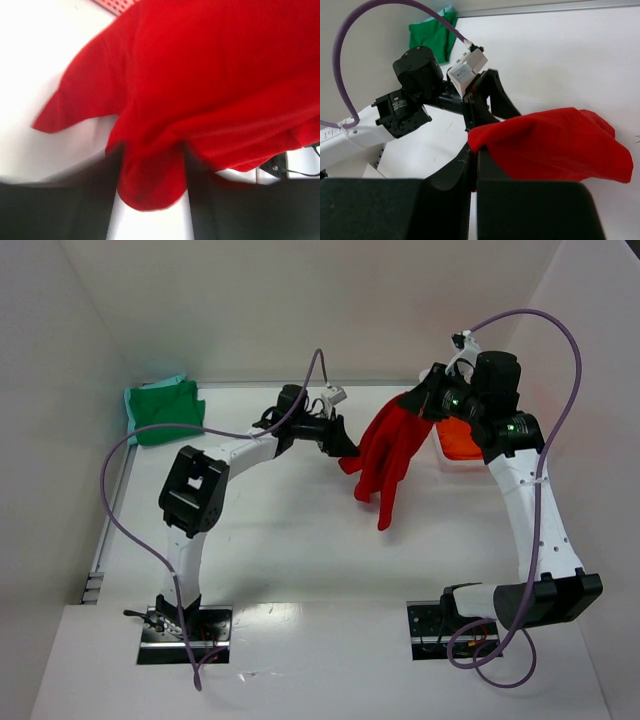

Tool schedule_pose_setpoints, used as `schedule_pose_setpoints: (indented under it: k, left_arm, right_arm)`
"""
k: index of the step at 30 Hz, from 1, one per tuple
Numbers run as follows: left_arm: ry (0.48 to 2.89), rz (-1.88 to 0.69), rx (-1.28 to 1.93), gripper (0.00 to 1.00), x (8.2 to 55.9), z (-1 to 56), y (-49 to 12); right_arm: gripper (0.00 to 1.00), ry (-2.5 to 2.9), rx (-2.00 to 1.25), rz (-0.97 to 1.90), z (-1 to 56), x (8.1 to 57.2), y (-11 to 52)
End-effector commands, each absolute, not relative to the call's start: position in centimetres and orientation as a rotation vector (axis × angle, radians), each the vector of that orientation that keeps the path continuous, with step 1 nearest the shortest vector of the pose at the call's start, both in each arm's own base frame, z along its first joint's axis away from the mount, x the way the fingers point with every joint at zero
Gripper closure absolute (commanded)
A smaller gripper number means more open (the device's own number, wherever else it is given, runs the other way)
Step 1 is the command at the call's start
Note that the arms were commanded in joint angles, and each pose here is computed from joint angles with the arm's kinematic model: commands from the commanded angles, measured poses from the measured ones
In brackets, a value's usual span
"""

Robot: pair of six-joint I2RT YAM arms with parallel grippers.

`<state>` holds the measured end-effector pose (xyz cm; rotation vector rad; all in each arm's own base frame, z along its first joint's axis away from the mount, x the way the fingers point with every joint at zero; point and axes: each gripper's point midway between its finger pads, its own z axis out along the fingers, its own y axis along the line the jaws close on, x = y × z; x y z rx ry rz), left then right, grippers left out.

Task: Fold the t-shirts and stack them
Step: Move the tshirt to the center of the board

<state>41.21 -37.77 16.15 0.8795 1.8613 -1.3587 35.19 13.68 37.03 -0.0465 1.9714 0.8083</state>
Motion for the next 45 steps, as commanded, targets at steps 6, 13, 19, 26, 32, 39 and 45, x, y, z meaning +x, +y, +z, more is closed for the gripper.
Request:
schedule_pose_setpoints:
  k: [6,13,19,26,32,39,45]
  left_arm:
    - [1.82,-1.146,0.778,1.0,43.0,19.9,-34.6]
    - [1.81,-0.858,0.519,1.0,46.8,28.5,-23.9]
    - [1.626,-0.606,0.444,1.0,46.3,40.1,-18.4]
    - [1.544,-0.498,0.39,1.0,44.7,45.3,-16.3]
    - [1.513,-0.472,0.353,1.0,43.5,47.0,-15.5]
    - [1.5,-0.424,0.302,1.0,41.8,48.1,-14.0]
    - [1.528,-0.344,0.204,1.0,40.7,48.0,-11.5]
  right_arm:
    - [1.0,1.897,-0.023,0.726,39.2,35.2,12.6]
    - [0.97,1.893,0.061,0.589,38.7,36.8,10.0]
    - [0.97,1.894,0.074,0.572,38.1,37.7,9.8]
    - [0.97,1.894,0.05,0.603,37.4,38.2,10.4]
    - [0.97,1.904,0.044,0.597,36.7,38.3,10.4]
    - [0.98,1.906,0.014,0.657,36.2,38.1,11.3]
    - [0.99,1.907,-0.073,0.819,35.4,37.2,14.1]
